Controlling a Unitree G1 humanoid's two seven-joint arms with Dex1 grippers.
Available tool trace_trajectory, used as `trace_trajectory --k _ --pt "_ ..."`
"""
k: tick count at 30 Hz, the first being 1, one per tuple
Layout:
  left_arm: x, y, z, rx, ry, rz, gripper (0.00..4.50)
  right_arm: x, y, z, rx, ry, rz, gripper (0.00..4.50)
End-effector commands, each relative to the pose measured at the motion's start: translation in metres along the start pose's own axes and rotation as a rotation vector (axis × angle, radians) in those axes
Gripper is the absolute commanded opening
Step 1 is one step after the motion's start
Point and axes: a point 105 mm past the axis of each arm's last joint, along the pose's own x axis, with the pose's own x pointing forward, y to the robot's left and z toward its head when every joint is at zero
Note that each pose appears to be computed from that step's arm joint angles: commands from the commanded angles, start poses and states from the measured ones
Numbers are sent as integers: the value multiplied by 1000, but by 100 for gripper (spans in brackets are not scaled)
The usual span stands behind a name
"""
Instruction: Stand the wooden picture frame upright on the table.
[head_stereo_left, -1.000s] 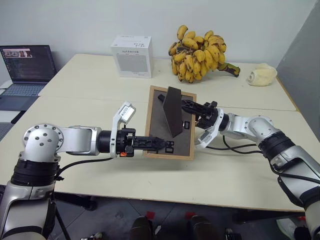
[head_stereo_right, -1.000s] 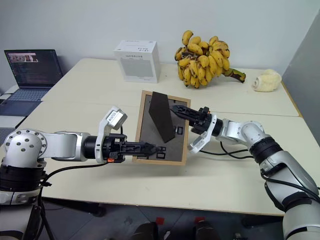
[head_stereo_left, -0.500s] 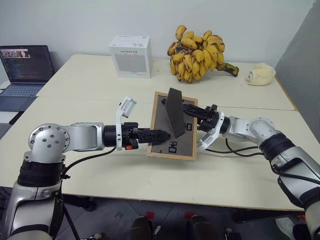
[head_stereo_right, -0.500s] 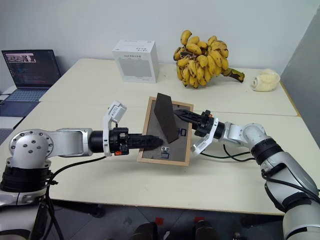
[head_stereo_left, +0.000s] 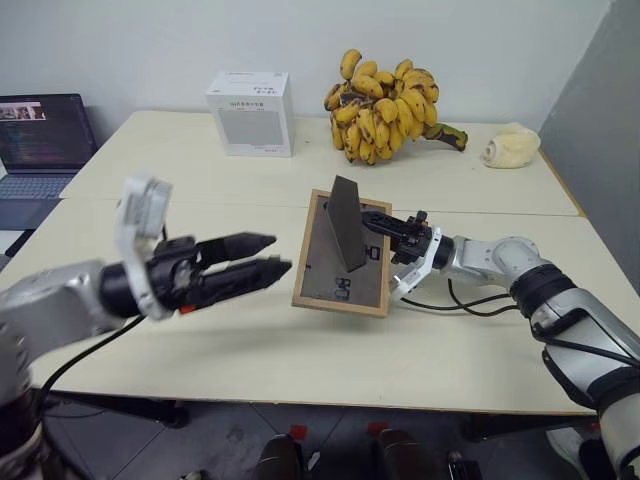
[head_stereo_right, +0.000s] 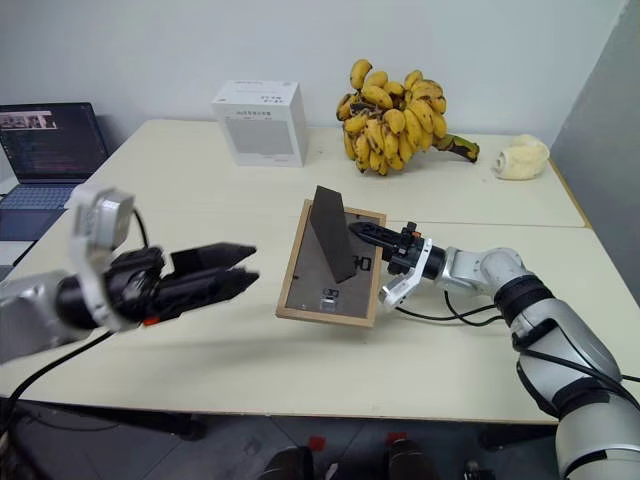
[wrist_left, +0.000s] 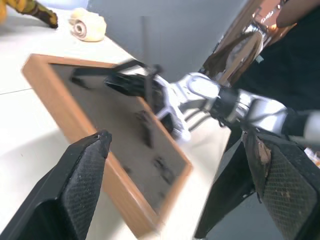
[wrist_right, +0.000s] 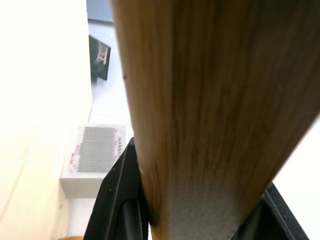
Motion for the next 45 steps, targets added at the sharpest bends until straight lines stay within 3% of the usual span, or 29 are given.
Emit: trace_trajectory --k 1,6,9,12,19,29,37,39,45 --pt "-10 -13 3 107 -32 71 447 10 -18 -13 53 49 -72 131" --pt "-28 8 -4 190 -97 373 447 18 -15 -33 458 243 -91 131" --pt "-39 16 -3 207 -149 497 447 30 -2 -36 828 295 -48 131" --pt "-48 18 -5 219 -179 583 447 42 4 -22 1278 183 -4 131" --pt "-53 18 -7 221 -197 627 447 46 8 23 1751 -33 172 131" --pt "-50 17 -1 230 -192 606 447 31 57 72 1896 37 335 131" --pt "-46 16 7 237 -195 576 447 28 75 80 1927 84 357 131" --pt "-46 17 7 236 -193 575 450 28 76 79 1935 95 351 203" --pt "-41 14 5 243 -182 553 450 28 78 74 1894 132 347 344"
